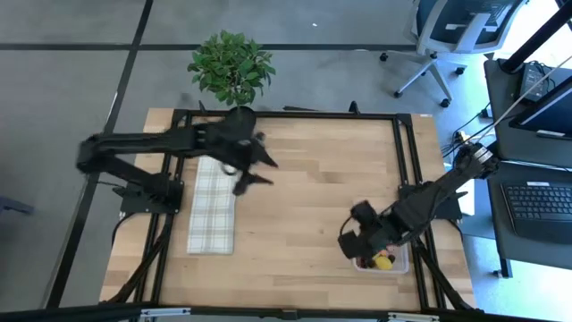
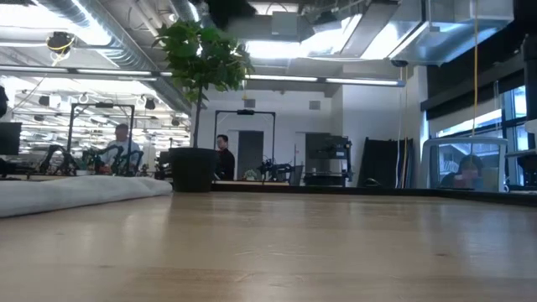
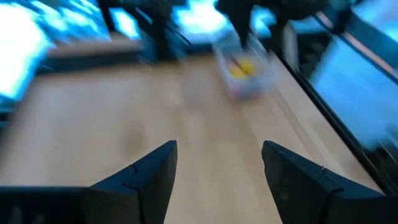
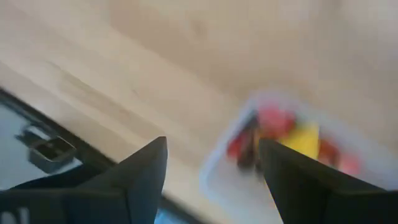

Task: Pick and placing Produce into tupperware
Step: Return to Home Position

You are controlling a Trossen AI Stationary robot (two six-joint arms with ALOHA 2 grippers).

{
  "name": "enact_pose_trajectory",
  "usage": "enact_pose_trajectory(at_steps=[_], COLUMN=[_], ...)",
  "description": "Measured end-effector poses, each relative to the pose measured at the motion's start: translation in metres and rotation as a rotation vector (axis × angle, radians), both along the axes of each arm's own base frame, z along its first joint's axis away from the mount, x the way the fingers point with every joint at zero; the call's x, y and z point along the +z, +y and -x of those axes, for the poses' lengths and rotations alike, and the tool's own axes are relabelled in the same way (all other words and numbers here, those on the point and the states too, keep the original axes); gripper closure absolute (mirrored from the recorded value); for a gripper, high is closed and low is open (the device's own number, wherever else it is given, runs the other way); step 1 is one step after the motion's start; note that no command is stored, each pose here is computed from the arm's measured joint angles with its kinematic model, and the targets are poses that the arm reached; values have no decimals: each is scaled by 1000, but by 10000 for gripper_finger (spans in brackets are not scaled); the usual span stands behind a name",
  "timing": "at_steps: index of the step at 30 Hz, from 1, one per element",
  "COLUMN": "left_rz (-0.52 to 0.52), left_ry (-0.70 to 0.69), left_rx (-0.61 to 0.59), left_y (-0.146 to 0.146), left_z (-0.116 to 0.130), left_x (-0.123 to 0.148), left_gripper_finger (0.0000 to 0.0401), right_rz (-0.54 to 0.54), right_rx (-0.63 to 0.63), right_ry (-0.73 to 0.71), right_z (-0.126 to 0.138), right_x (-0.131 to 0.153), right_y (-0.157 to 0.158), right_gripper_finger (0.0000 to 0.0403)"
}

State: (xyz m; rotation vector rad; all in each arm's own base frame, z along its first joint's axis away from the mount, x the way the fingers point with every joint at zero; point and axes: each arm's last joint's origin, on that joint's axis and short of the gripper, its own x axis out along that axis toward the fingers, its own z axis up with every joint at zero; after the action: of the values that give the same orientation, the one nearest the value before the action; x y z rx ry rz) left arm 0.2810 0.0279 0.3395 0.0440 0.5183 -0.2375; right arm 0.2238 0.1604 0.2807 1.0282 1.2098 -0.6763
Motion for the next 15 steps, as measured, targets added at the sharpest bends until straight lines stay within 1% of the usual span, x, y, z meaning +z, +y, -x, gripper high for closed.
enact_pose_trajectory(at_steps=[2,3,5,7,9,11,13,15], left_rz=[-9,-16,-34,-35,-22,-26,-35,-45], left_ry=[-107,-144,-194,-226,-253,-284,-306,-331], left_rx=[102,151,224,285,327,350,376,396], left_y=[-1,-1,-3,-3,-4,-5,-5,-6], left_z=[24,35,57,73,88,100,111,120], left_x=[15,19,25,27,28,27,26,25], left_gripper_finger=[173,173,173,173,173,173,173,173], right_rz=[116,164,283,414,511,566,634,726], right_rx=[83,87,56,112,188,248,317,402], right_ry=[-83,-106,-158,-254,-344,-418,-473,-526], right_z=[-1,-2,0,0,2,4,8,13], right_x=[22,33,51,69,86,100,109,116], right_y=[-9,-15,-29,-41,-55,-72,-87,-101], right_gripper_finger=[149,149,149,149,148,148,148,148])
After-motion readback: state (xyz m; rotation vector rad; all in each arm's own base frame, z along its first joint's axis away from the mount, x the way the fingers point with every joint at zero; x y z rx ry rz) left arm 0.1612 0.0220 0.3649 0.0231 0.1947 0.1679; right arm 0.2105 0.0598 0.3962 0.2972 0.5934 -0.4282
